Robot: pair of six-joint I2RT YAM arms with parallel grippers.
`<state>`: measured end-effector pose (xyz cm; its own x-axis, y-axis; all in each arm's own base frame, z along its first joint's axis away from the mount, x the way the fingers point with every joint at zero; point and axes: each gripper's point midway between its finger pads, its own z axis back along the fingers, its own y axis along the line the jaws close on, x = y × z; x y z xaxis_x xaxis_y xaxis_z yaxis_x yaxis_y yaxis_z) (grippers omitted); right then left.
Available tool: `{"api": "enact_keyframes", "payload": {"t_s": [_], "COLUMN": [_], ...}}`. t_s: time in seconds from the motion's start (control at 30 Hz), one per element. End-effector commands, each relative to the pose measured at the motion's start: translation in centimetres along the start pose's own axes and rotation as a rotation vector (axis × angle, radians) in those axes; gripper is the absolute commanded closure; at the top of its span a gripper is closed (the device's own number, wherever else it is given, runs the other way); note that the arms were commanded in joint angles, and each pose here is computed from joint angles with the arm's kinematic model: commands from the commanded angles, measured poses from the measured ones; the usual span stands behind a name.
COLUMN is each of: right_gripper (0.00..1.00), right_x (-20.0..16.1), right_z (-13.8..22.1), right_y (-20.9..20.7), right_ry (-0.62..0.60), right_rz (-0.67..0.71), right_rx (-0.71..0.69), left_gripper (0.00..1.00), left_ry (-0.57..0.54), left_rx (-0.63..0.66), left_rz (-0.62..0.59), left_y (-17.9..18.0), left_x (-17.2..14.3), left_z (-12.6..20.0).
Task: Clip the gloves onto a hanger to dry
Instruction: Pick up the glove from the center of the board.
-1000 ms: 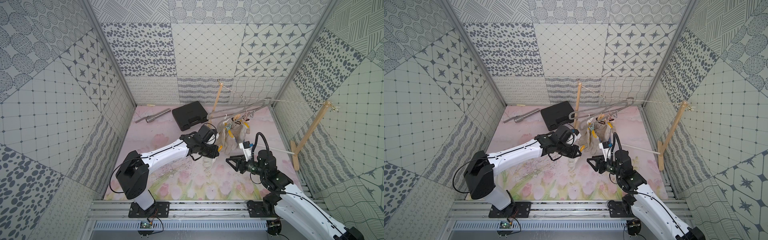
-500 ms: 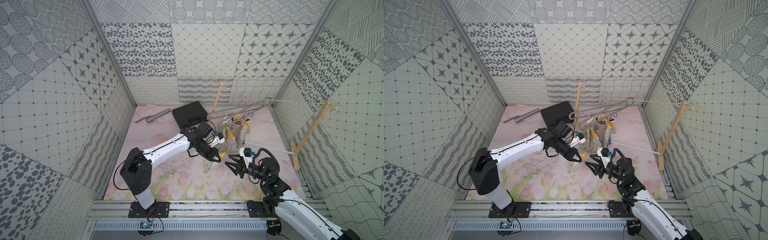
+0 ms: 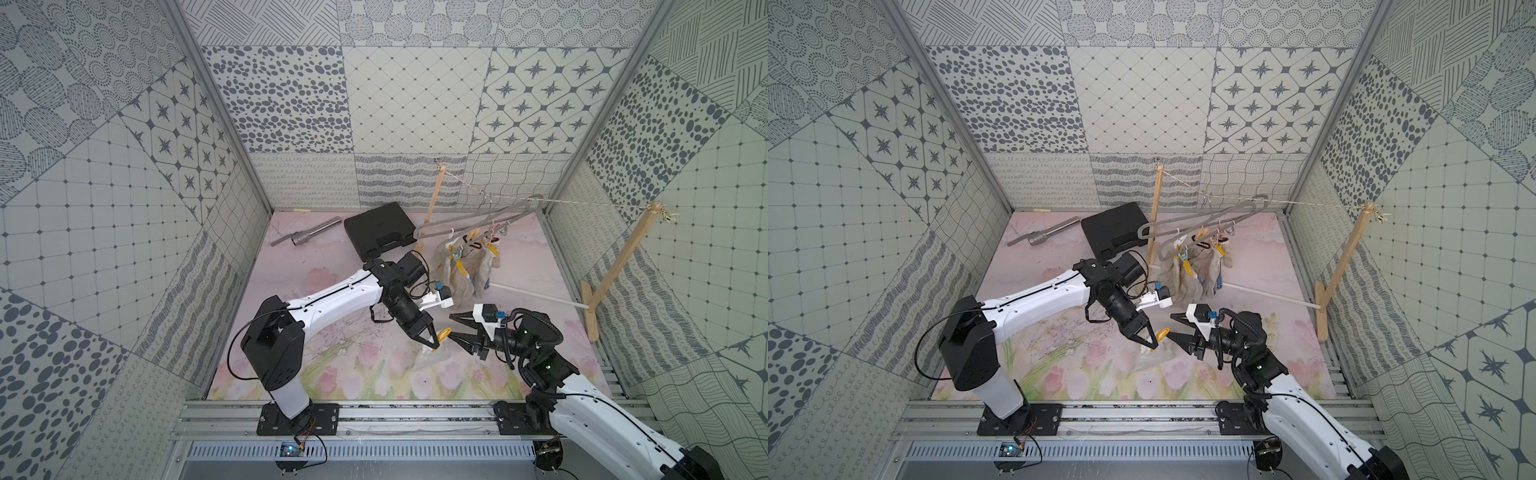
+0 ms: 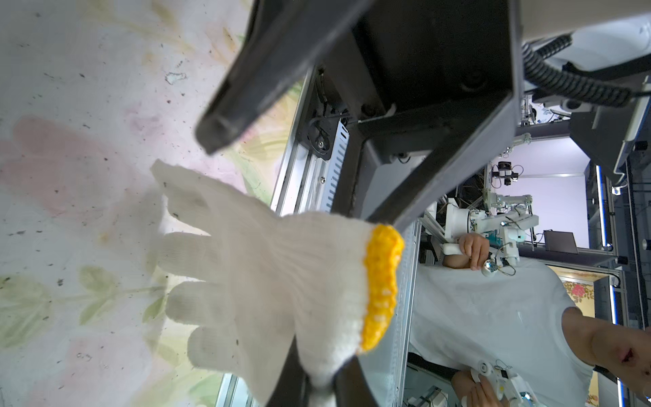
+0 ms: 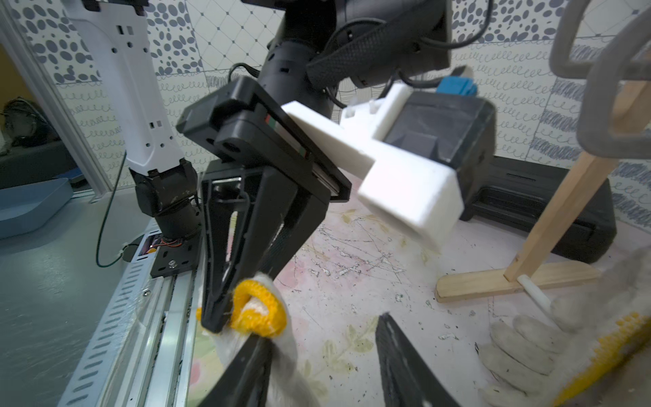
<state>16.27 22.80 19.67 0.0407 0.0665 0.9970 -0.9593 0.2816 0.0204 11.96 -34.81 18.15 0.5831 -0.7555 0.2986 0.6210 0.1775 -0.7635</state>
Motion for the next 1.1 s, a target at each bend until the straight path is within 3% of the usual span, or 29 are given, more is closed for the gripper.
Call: {"api": "enact_keyframes", "payload": {"t_s": [0.0,0.3,0.37,0.43,0.47,0.5,0.57,0.63,0.7,0.8,0.87,1.07], "right_gripper": [0.55,0.64,0.74,0.93,1.0,1.0,1.0,1.0,1.0,1.0,1.0,1.0], "right_x": [1.8,1.6,1.6,1.6,1.6,1.5,1.2,0.9,0.9,0.4,0.4,1.9], "right_z": [-0.3,-1.3,-1.4,-1.3,-1.3,-1.3,-1.3,-0.9,0.2,3.3,4.7,9.6], "right_y": [2.0,3.7,3.6,3.4,3.0,2.5,0.9,-1.5,-5.5,-10.3,-11.8,-14.7], "right_ry": [-0.043,-0.027,-0.028,-0.028,-0.026,-0.017,0.01,0.042,0.067,0.126,0.142,0.129], "right_rz": [0.069,0.096,0.098,0.101,0.104,0.104,0.089,0.042,-0.067,-0.235,-0.279,-0.386], "right_rx": [0.102,0.175,0.167,0.148,0.125,0.092,-0.005,-0.148,-0.393,-0.729,-0.842,-1.142], "left_gripper": [0.95,0.95,0.95,0.93,0.91,0.82,0.54,0.44,0.36,0.32,0.32,0.31], "left_ry": [0.028,0.025,0.028,0.03,0.028,0.025,-0.007,-0.088,-0.277,-0.541,-0.651,-0.71], "left_rx": [-0.076,-0.079,-0.077,-0.059,-0.028,0.022,0.131,0.227,0.357,0.416,0.427,0.602], "left_rz": [-0.044,-0.048,-0.042,-0.032,-0.022,-0.003,0.03,0.062,0.124,0.135,0.104,-0.004], "left_y": [-1.9,-2.1,-1.9,-1.5,-0.9,-0.1,1.8,3.3,5.5,5.9,5.3,4.1], "left_x": [-0.9,-0.9,-0.9,-0.7,-0.6,-0.4,0.3,1.8,4.2,7.0,8.3,11.9], "left_z": [0.1,0.2,0.1,0.0,0.0,0.0,0.4,1.6,4.2,7.2,8.4,9.0]}}
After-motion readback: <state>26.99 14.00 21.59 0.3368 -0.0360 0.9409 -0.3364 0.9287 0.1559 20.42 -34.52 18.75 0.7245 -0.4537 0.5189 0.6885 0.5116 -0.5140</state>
